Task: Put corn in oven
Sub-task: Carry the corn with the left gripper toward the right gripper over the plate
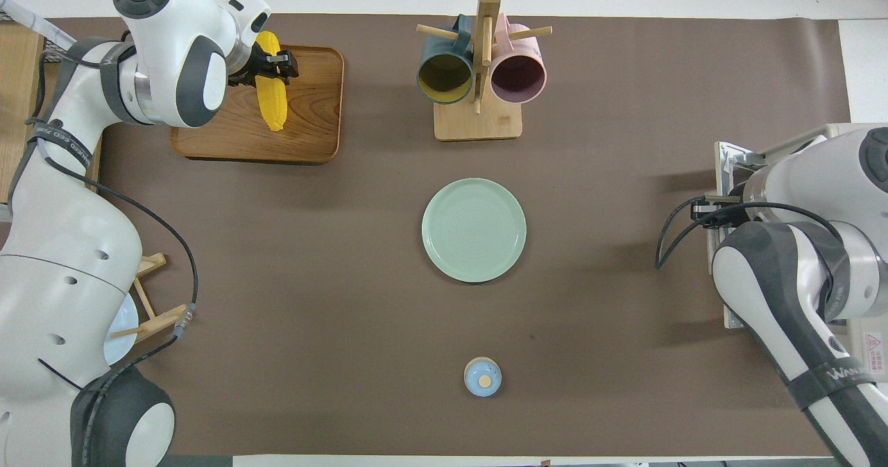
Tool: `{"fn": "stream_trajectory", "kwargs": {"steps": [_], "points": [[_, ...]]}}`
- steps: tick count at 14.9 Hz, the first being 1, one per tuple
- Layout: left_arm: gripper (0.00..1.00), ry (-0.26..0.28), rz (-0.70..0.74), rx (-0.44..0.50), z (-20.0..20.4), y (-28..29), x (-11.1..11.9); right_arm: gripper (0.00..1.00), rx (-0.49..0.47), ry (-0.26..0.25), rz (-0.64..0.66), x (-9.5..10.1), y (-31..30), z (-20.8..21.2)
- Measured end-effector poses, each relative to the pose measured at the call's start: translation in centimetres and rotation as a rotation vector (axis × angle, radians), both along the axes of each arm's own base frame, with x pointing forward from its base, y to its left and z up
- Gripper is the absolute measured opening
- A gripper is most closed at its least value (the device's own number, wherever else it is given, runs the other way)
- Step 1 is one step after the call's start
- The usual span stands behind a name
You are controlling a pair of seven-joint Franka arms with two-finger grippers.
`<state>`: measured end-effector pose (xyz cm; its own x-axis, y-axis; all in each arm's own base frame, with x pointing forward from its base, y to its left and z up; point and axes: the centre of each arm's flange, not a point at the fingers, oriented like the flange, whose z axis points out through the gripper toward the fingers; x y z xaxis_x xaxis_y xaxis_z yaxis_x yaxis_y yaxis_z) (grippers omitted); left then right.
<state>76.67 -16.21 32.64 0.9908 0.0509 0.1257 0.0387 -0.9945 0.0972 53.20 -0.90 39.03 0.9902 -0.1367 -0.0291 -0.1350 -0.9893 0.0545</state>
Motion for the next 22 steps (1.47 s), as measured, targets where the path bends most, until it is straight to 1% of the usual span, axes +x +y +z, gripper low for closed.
{"fn": "stream_trajectory", "kwargs": {"steps": [1, 3, 5, 7, 8, 10, 12, 13, 15, 16, 17, 19, 20, 22], "points": [[0.54, -0.005, 0.004, -0.016, 1.3, -0.2, -0.1, 0.01, 0.003, -0.001, 0.001, 0.1, 0.1, -0.4], [0.54, 0.009, 0.011, -0.045, 4.8, -0.7, -1.1, 0.01, 0.004, -0.012, 0.008, 0.1, 0.5, -1.1], [0.54, 0.027, 0.022, -0.051, 8.6, -1.8, -3.4, 0.01, 0.016, -0.035, 0.005, 0.2, 0.7, -1.9], [0.54, 0.049, 0.037, -0.052, 11.8, -4.2, -7.1, 0.01, 0.027, -0.047, 0.003, 0.1, 1.1, -3.2], [0.54, 0.065, 0.046, -0.050, 12.9, -5.9, -9.5, 0.01, 0.031, -0.049, 0.004, 0.2, 1.3, -3.9], [0.54, 0.102, 0.055, -0.034, 14.0, -10.2, -15.0, 0.01, 0.042, -0.044, -0.004, 0.3, 1.5, -5.3], [0.54, 0.131, 0.059, -0.017, 13.8, -15.6, -20.8, 0.01, 0.058, -0.034, -0.022, 0.5, 1.5, -6.7], [0.54, 0.131, 0.062, -0.017, 13.5, -18.3, -23.4, 0.01, 0.061, -0.030, -0.026, 0.6, 1.5, -7.2], [0.54, 0.103, 0.053, -0.039, 12.4, -22.8, -27.3, 0.01, 0.062, -0.024, -0.035, 0.7, 1.5, -8.0], [0.54, 0.090, 0.046, -0.053, 11.5, -24.6, -28.9, 0.01, 0.061, -0.027, -0.041, 0.8, 1.7, -8.4], [0.54, 0.082, 0.039, -0.064, 10.6, -26.3, -30.3, 0.01, 0.061, -0.041, -0.048, 1.0, 2.0, -8.7], [0.54, 0.073, 0.024, -0.083, 8.4, -28.8, -32.3, 0.01, 0.062, -0.073, -0.058, 1.5, 4.0, -8.9], [0.54, 0.072, 0.020, -0.089, 7.1, -29.7, -32.6, 0.01, 0.066, -0.092, -0.062, 1.9, 5.9, -8.5], [0.54, 0.078, 0.021, -0.092, 4.1, -30.6, -32.2, 0.01, 0.077, -0.127, -0.065, 2.9, 10.2, -7.0]]}}
